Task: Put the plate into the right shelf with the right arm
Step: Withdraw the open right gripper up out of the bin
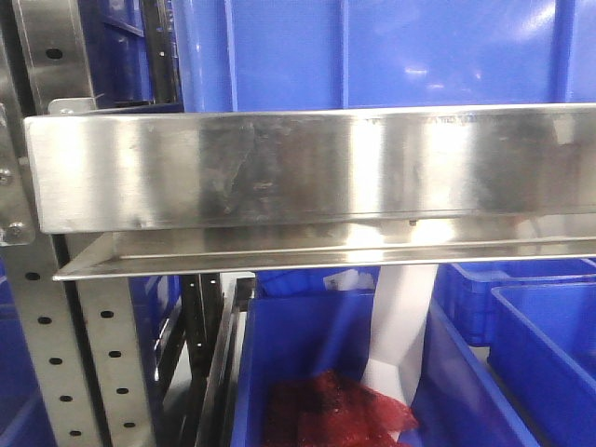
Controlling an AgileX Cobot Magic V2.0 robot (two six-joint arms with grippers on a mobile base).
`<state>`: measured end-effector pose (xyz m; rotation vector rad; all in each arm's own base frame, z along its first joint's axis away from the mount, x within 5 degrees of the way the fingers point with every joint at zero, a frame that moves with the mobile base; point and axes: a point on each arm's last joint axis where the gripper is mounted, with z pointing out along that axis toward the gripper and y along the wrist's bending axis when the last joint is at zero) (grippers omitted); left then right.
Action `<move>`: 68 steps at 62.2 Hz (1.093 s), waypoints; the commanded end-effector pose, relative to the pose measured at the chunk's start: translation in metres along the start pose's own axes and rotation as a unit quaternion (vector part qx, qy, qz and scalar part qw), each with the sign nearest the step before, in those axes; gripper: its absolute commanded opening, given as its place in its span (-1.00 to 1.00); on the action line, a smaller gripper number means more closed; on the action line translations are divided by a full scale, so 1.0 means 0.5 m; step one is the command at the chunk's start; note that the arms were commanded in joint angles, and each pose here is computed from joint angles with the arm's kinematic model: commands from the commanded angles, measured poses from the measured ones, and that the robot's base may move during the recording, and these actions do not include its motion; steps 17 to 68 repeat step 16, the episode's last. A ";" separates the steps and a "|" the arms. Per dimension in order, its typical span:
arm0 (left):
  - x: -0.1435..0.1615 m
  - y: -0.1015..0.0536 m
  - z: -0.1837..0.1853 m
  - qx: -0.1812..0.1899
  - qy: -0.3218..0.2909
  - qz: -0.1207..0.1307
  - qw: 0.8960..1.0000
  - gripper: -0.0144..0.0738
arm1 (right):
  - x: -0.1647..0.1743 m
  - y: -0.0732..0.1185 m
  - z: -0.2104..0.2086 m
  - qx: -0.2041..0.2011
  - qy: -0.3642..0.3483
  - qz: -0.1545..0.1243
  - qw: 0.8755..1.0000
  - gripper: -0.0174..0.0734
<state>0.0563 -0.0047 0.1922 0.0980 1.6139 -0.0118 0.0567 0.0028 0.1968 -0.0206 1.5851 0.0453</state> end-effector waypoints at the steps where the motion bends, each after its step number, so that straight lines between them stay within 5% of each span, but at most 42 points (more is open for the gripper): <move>1: -0.011 0.003 -0.001 -0.008 -0.042 -0.004 0.999 -0.78 | -0.022 -0.002 -0.004 0.008 -0.055 -0.004 0.998 -0.57; 68: -0.011 0.003 -0.001 -0.008 -0.042 -0.004 0.999 -0.78 | -0.022 -0.002 -0.004 0.008 -0.055 -0.004 0.998 -0.57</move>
